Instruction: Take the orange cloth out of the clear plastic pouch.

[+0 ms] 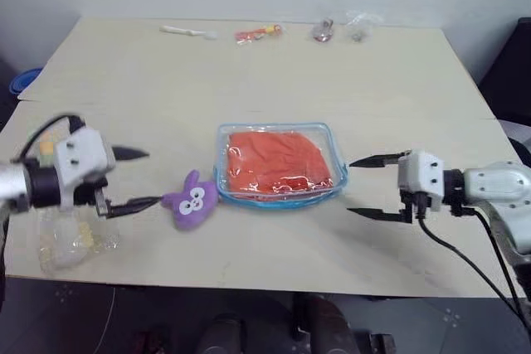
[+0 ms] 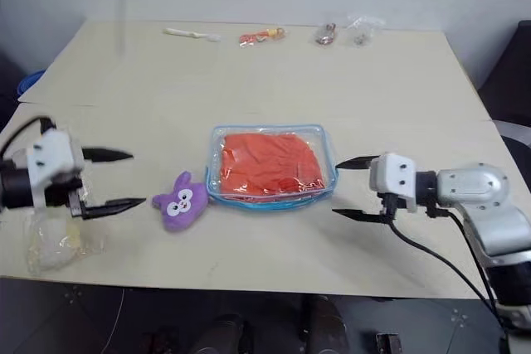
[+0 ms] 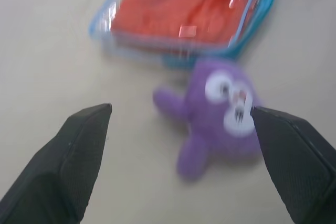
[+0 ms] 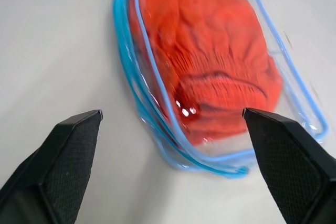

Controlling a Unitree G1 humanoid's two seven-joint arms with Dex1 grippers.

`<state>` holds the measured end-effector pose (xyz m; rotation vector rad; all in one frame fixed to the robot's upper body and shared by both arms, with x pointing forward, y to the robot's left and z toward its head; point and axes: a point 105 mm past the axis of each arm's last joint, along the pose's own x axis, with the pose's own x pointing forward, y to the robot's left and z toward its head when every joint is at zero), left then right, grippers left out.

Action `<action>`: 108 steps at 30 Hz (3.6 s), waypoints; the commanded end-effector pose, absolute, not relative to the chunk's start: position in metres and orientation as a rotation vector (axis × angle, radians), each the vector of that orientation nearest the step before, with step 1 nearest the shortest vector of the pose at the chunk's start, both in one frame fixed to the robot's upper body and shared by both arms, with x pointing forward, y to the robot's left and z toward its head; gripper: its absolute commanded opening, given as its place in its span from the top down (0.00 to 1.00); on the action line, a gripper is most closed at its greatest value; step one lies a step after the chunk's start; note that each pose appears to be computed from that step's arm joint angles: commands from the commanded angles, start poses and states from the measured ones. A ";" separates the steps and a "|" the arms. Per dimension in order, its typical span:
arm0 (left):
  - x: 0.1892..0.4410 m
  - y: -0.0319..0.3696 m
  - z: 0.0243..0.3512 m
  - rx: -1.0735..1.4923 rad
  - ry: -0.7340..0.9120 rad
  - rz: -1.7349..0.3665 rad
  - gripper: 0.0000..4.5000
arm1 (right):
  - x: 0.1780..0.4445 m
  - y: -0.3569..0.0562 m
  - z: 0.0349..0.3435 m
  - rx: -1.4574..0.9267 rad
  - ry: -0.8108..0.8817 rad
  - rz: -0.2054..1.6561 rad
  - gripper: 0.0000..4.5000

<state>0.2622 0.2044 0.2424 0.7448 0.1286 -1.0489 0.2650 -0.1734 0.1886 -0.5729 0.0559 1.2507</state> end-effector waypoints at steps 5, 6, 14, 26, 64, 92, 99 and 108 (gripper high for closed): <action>0.272 0.142 0.197 0.887 0.192 -1.332 0.00 | 0.237 -0.151 0.198 -0.437 0.059 1.248 0.01; 0.277 0.140 0.190 0.929 0.202 -1.329 0.00 | 0.235 -0.149 0.196 -0.438 0.060 1.248 0.01; 0.309 0.122 0.162 1.034 0.173 -1.249 0.00 | 0.225 -0.134 0.188 -0.430 0.056 1.239 0.01; 0.309 0.111 0.165 0.978 0.095 -1.232 0.49 | 0.226 -0.138 0.179 -0.442 0.077 1.208 0.00; 0.298 0.090 0.205 0.729 -0.174 -1.067 1.00 | 0.285 -0.098 0.145 -0.773 -0.110 1.027 0.99; 0.296 0.084 0.201 0.720 -0.171 -1.068 1.00 | 0.322 -0.085 0.135 -1.223 -0.335 0.935 0.35; 0.296 0.086 0.199 0.722 -0.167 -1.069 1.00 | 0.319 -0.091 0.139 -1.241 -0.326 0.953 0.28; 0.293 0.080 0.200 0.713 -0.179 -1.084 1.00 | 0.338 -0.075 0.123 -1.296 -0.312 0.951 0.28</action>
